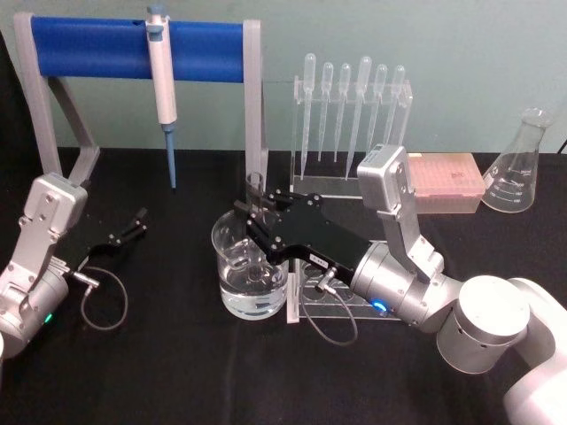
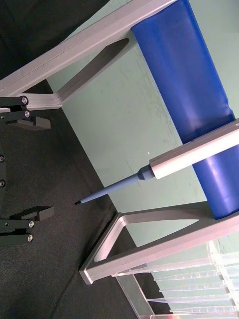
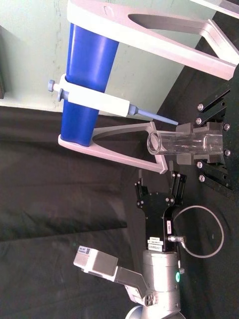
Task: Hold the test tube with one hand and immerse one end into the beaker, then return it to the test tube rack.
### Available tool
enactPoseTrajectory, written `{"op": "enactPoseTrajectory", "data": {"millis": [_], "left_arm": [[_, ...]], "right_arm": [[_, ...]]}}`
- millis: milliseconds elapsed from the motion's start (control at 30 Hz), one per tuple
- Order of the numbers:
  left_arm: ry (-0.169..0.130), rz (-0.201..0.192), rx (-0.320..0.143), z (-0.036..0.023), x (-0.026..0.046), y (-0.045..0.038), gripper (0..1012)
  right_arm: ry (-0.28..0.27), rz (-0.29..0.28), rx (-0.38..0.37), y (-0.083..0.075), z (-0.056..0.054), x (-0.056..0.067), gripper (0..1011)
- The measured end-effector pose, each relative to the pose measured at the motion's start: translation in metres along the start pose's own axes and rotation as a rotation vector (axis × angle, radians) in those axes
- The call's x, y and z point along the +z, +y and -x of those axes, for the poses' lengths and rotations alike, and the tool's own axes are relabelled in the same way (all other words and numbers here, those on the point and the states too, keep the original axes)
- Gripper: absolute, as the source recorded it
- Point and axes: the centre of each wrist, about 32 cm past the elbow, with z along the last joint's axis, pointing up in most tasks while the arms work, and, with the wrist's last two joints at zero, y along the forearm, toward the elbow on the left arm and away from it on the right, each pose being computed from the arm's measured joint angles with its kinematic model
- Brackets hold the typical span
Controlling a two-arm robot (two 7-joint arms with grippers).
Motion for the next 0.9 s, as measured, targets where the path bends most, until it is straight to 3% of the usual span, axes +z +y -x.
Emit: {"op": "enactPoseTrajectory", "data": {"millis": [900], "left_arm": [[0.0,0.0,0.0,0.0,0.0,0.0,1000]], "right_arm": [[0.0,0.0,0.0,0.0,0.0,0.0,236]]}}
